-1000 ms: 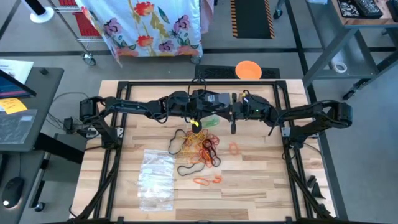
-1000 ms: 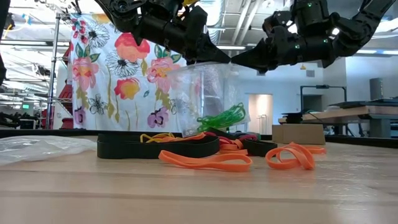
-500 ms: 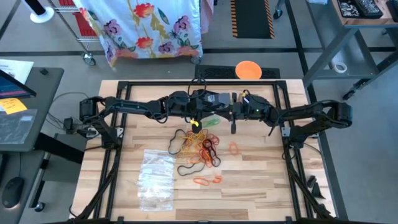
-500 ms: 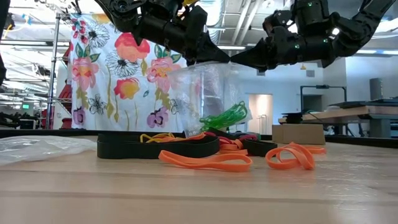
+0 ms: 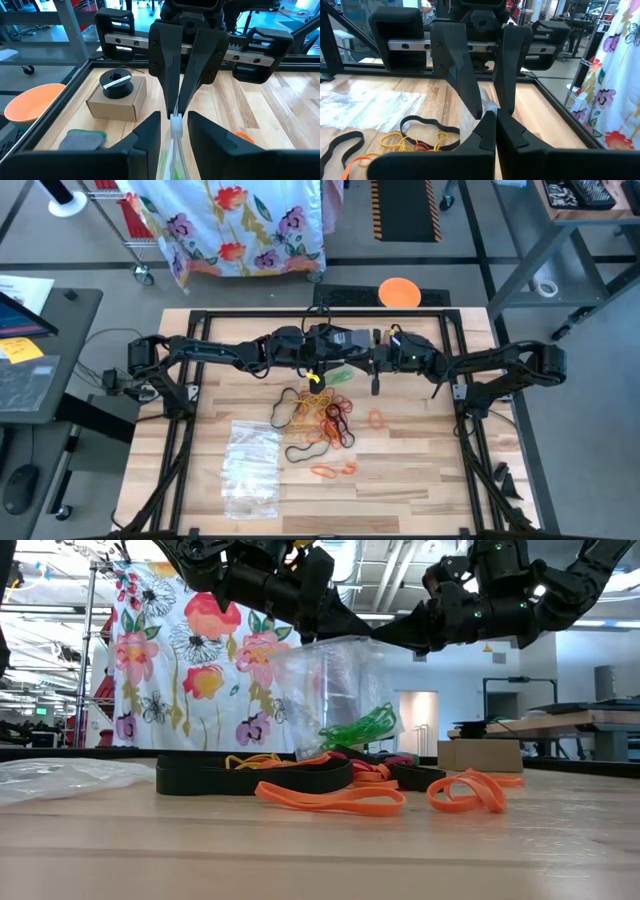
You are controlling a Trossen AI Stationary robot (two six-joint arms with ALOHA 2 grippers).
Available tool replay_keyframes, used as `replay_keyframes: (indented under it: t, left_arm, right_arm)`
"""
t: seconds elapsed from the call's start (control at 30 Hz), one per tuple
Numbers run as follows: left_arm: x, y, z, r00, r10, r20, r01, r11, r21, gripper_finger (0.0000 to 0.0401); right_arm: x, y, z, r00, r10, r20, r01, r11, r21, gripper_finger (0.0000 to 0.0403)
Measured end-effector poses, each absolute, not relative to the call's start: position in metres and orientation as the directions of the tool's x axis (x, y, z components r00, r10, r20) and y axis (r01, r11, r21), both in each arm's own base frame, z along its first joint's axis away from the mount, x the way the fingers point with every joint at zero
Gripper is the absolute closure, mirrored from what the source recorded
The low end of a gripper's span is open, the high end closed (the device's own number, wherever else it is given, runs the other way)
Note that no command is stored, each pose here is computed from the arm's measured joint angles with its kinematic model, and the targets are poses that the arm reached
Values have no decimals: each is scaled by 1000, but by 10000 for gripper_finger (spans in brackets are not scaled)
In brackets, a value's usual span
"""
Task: Sort rubber bands
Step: Close the transparent zip bag containing the green rubber bands
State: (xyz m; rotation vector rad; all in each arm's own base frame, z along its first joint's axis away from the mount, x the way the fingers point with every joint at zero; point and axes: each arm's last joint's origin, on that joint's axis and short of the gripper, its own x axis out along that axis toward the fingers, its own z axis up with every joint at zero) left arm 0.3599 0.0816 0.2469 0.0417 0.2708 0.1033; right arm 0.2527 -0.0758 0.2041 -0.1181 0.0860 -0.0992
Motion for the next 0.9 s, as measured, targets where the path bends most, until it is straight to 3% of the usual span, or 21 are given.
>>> replay_keyframes:
  t: [0.3, 0.67, 0.9]
  left_arm:
    - [360, 82, 247, 957, 107, -268, -96, 994, 55, 309]
    - [360, 82, 247, 957, 109, -268, -97, 994, 55, 374]
    - [360, 82, 247, 957, 108, -268, -97, 994, 55, 378]
  right_arm:
    - [253, -76, 204, 991, -104, -81, 93, 988, -121, 403]
    - [253, -76, 204, 991, -104, -81, 94, 988, -121, 403]
    - [253, -76, 204, 991, -104, -81, 94, 988, -122, 403]
